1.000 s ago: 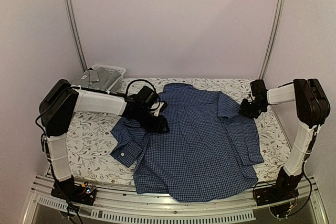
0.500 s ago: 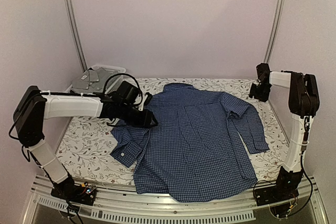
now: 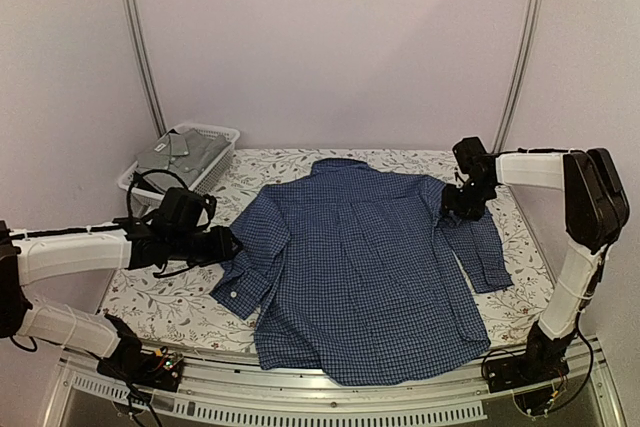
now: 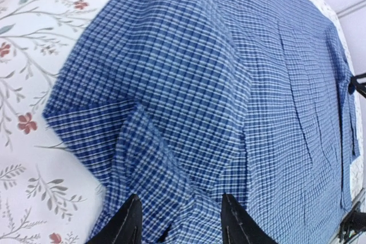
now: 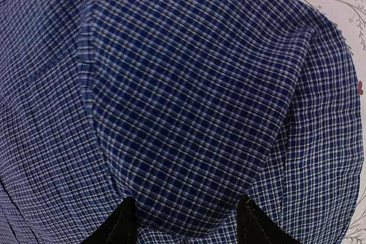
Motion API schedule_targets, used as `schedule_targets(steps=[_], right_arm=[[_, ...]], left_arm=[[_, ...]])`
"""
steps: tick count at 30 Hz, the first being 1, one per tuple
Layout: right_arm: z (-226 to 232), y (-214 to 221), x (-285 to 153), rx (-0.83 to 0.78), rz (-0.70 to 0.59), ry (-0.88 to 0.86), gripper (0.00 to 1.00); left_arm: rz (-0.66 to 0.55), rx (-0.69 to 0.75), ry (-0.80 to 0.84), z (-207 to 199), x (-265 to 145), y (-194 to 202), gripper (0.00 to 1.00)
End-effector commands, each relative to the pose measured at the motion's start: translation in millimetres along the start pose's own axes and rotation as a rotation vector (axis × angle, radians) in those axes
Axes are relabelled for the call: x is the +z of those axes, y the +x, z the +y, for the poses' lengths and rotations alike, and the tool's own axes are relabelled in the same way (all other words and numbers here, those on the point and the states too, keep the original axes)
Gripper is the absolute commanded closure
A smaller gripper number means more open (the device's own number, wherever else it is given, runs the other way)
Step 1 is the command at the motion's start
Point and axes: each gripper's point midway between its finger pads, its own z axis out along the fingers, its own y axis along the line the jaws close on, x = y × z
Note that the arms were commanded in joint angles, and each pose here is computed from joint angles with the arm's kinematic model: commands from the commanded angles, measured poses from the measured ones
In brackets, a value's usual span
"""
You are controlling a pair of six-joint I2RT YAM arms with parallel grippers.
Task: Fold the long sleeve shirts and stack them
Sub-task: Smooth out the flattened shirt at the center of the board.
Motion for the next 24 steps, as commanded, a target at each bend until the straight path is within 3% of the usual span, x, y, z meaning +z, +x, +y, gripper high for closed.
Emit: schedule_targets(steps=[1,7,12,20,24], right_arm=[[-30,3,9,0.164,0.0,0.021,0.46],[-63,27,18,0.288,0.047,0.04,0.55],[-68,48,10,0.335,0.048,0.025,0.45],[-93,86,9,0.389,0.093,0.083,0.49],[-121,73,7,0.426,0.064,0.122,0.48]], left_arm=[[-0.101,-0.116,-0.074,27,-11,-8,0.53],[-0.1,-0.161,-0.12,47,-12,4,0.5],[-0.088,-0.164,-0.124,51,-12,8,0.42],[-0.085,-0.158,-0.113,53,-12,5,0.42],[-0.082,-0.163,-0.088,53,-10,6,0.41]])
